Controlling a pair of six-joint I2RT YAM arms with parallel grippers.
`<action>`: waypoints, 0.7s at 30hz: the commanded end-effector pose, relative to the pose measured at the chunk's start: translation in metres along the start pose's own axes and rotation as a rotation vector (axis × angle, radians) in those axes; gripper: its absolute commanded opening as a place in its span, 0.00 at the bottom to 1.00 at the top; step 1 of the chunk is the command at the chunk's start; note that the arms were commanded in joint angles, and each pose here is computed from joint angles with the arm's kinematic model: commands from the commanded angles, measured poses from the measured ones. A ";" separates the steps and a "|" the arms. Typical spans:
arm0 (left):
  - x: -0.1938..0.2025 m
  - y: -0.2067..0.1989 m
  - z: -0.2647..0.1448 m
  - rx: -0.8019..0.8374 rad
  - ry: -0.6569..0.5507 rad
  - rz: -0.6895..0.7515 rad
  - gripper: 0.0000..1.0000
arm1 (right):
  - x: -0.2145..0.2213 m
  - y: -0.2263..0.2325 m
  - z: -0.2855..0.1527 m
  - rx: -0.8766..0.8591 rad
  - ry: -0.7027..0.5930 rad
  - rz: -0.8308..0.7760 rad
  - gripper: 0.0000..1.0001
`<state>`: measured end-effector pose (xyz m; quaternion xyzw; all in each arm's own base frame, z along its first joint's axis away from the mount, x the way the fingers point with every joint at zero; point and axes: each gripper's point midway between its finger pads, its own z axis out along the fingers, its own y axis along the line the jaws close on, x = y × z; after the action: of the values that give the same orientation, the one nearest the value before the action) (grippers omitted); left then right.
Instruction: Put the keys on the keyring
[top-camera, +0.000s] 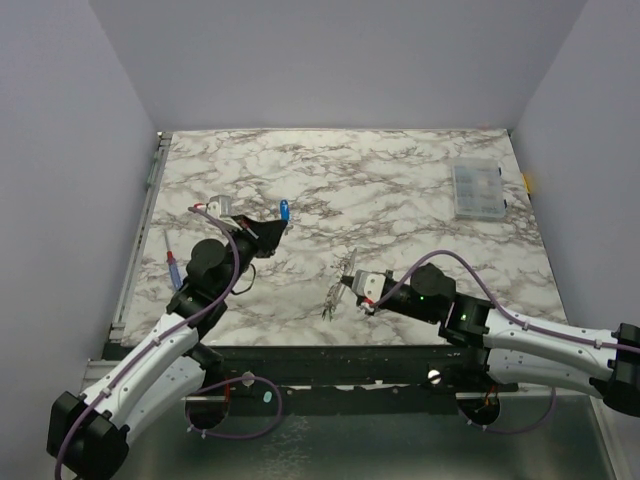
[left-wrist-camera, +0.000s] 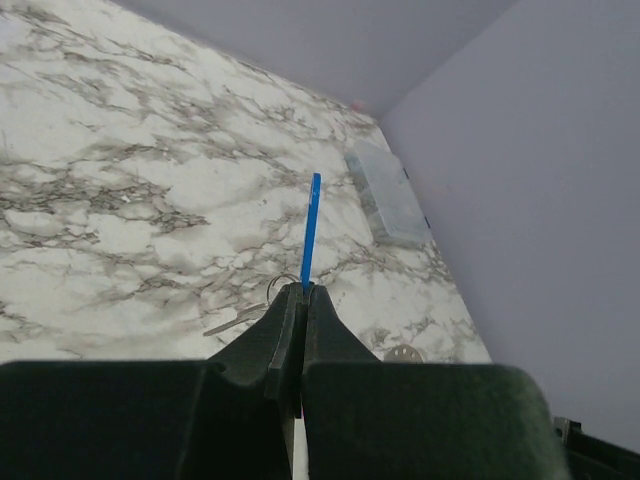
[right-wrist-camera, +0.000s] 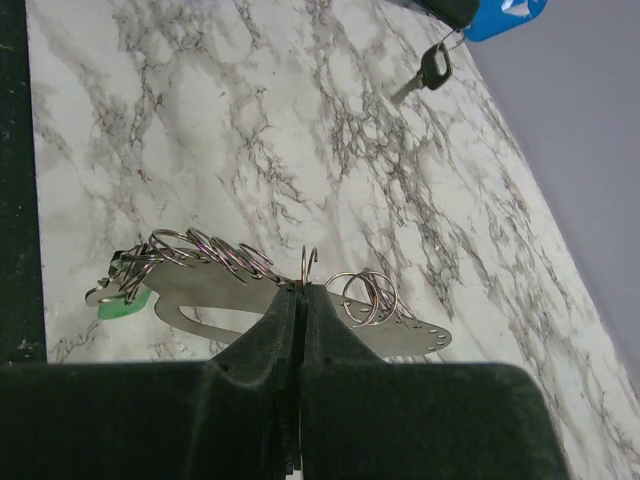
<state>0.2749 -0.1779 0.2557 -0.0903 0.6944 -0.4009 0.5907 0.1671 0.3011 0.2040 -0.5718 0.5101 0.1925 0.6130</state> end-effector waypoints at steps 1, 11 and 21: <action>-0.001 -0.039 -0.001 0.187 0.058 0.050 0.00 | -0.028 -0.014 0.002 0.026 -0.065 -0.050 0.01; 0.007 -0.061 -0.009 0.333 0.106 0.166 0.00 | -0.041 0.003 -0.005 -0.085 -0.105 -0.039 0.01; 0.005 -0.105 -0.029 0.591 0.139 0.326 0.00 | -0.059 0.016 -0.006 -0.187 -0.153 -0.013 0.01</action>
<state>0.2337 -0.2281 0.2860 0.1325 0.6544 -0.4724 0.5754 0.1416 0.3121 0.2233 -0.6121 0.4627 0.2425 0.5937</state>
